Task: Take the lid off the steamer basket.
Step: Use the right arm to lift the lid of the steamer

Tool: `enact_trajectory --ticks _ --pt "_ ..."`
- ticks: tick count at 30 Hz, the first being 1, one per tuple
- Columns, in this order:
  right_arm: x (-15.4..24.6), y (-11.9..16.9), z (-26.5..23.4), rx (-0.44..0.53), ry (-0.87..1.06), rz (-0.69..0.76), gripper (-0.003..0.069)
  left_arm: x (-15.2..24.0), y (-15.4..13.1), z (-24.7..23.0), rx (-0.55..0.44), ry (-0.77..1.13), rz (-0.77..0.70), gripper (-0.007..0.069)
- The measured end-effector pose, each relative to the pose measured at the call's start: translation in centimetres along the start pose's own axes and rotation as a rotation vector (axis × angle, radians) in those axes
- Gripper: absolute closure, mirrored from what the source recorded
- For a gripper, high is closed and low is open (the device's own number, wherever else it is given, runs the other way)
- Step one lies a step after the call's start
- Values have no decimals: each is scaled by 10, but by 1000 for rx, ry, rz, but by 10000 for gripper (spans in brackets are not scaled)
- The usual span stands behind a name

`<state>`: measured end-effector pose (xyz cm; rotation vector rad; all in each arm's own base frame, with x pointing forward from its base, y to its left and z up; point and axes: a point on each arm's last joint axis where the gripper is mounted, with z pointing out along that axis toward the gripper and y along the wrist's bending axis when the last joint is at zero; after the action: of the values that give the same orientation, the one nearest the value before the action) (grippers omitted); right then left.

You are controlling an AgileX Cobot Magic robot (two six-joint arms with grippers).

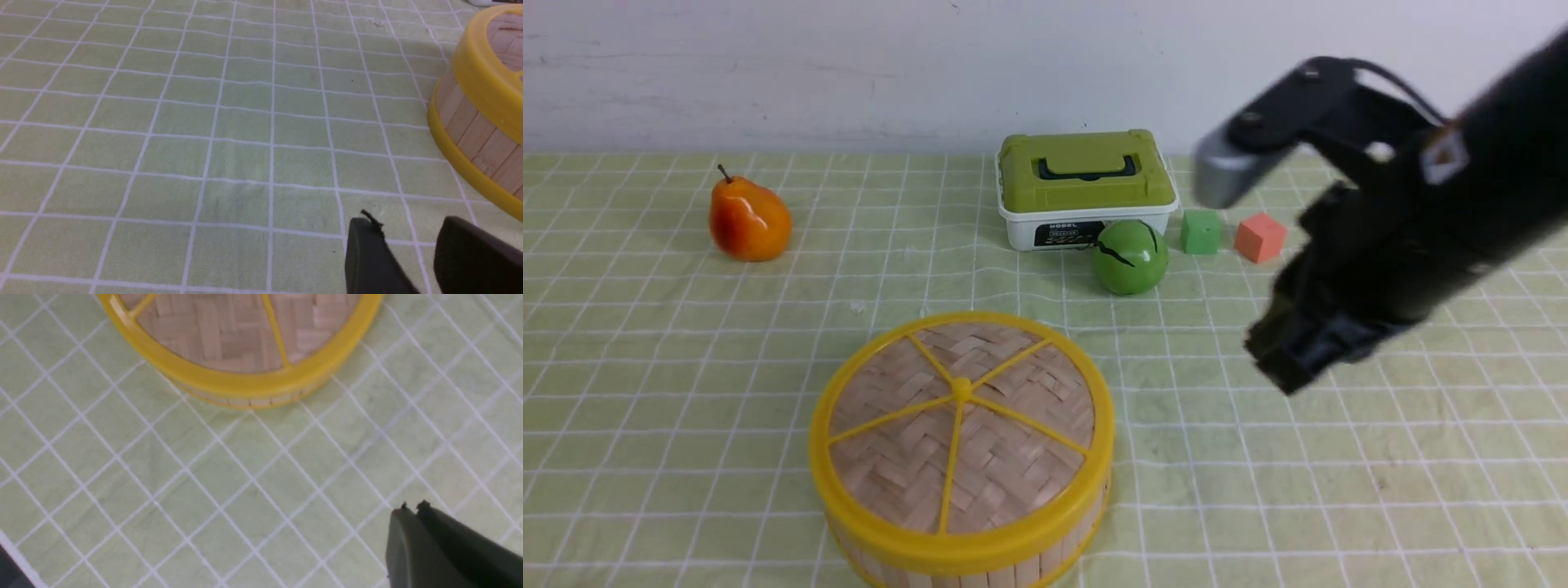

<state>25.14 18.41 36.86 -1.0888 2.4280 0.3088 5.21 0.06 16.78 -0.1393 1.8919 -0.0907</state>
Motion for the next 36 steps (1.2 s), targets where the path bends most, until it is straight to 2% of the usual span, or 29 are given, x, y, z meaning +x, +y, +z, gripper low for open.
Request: enact_trajectory --ticks 5,9,13,14,15,16,20,23,28,34,35,36 --pt "-48 -1 43 -27 24 -19 639 0 0 0 0 0 0 386" --pt "-70 2 72 -58 59 -30 578 0 0 0 0 0 0 386" --pt "-93 19 107 -106 66 -62 403 0 0 0 0 0 0 386" --pt "-93 20 107 -108 64 -64 394 0 0 0 0 0 0 386" --pt "-100 25 116 -112 50 -75 313 0 0 0 0 0 0 386" --pt "-104 29 123 -114 33 -78 273 0 0 0 0 0 0 386" --pt "-112 32 140 -129 -10 -63 190 0 0 0 0 0 0 386" --pt "-112 31 153 -129 1 -58 181 0 0 0 0 0 0 386" --pt "-106 30 173 -135 54 -42 214 0 0 0 0 0 0 386" --pt "-104 30 181 -138 78 -37 365 0 0 0 0 0 0 386" --pt "-104 30 181 -138 78 -37 365 0 0 0 0 0 0 386" --pt "-104 30 181 -138 79 -37 431 0 0 0 0 0 0 386"
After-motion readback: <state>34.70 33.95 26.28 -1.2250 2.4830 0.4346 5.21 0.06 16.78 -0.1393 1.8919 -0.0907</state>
